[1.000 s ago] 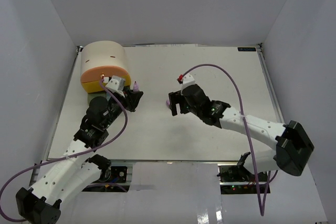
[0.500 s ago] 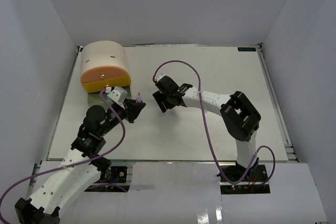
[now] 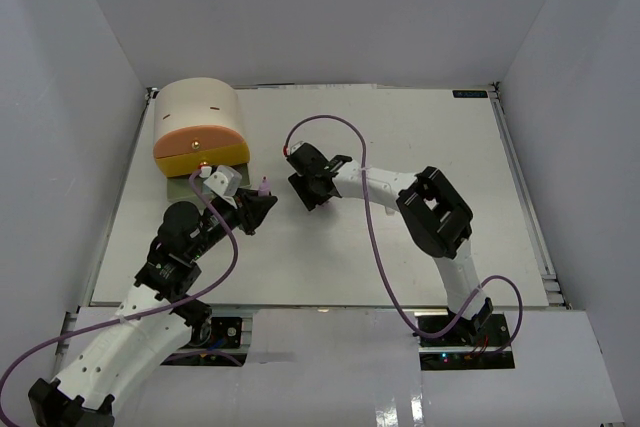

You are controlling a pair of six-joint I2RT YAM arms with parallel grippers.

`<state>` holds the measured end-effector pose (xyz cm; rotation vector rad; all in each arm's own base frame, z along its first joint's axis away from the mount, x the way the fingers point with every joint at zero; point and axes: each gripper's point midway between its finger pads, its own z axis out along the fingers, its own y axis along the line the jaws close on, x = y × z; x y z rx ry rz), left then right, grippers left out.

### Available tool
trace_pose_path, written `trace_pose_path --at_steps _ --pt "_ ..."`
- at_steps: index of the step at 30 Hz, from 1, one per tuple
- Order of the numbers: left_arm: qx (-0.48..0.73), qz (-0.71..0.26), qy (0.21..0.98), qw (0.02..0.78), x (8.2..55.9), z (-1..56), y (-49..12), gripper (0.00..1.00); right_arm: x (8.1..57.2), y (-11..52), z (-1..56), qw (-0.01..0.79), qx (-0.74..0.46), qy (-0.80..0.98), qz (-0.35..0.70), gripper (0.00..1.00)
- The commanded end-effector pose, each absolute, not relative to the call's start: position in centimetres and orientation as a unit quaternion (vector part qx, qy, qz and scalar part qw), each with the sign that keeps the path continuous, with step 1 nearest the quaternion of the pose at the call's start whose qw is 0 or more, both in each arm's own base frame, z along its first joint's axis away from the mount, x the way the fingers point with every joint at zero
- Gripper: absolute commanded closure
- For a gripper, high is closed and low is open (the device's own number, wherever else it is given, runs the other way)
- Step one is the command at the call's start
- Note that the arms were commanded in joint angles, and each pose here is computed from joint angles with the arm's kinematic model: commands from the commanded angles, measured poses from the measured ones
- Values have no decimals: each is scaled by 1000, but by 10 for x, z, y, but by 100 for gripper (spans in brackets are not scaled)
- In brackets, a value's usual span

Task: Sort the stationery into containers
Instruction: Pick up the pen cap from the center of the board, then close the pen cap on the pen.

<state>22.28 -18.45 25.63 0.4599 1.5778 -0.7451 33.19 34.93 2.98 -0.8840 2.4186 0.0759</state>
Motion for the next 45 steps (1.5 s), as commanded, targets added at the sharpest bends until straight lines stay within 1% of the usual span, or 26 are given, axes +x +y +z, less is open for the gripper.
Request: trace_pose_path --at_steps 1,6,8,9,10,14,15,16,20,21,23,24,26,27,29,30,32,38,45 --pt "204 -331 682 620 221 257 -186 93 346 345 32 284 -325 902 13 41" --pt "213 -341 670 624 219 263 -190 93 346 339 30 279 -322 905 5 46" --pt "221 -346 668 621 217 262 -193 93 344 337 32 279 -322 905 7 54" --pt "225 -348 666 620 216 262 -194 93 344 336 33 279 -321 905 7 56" --pt "227 -351 666 618 216 262 -195 93 343 335 35 280 -320 905 8 60" --pt "244 -365 660 609 210 261 -201 93 341 330 49 289 -318 903 15 67" --pt "247 -369 658 608 209 262 -202 93 340 330 47 287 -320 903 14 71" --pt "251 -373 654 609 207 264 -203 93 340 330 58 296 -319 900 20 76" --pt "271 -397 640 600 199 267 -211 93 331 336 98 323 -330 884 66 78" --pt "275 -401 637 597 198 267 -213 93 331 336 128 351 -330 872 84 78" --pt "284 -408 628 599 196 272 -216 93 326 338 158 378 -335 856 114 79" --pt "286 -410 626 599 196 272 -217 93 324 337 189 410 -336 837 135 82" --pt "292 -420 612 603 195 280 -220 94 317 338 218 434 -343 816 169 82" --pt "295 -425 609 601 195 281 -221 94 312 337 248 465 -341 795 189 82" --pt "302 -440 601 595 196 286 -225 94 301 334 279 491 -341 771 220 82" --pt "303 -444 603 590 200 284 -226 94 299 333 286 502 -340 761 231 82" --pt "317 -459 581 592 196 293 -230 94 289 328 314 530 -351 730 253 83" --pt "361 -495 545 573 192 302 -245 94 252 334 375 579 -380 628 355 84" --pt "391 -509 506 576 192 316 -252 95 219 347 415 599 -407 532 439 84"
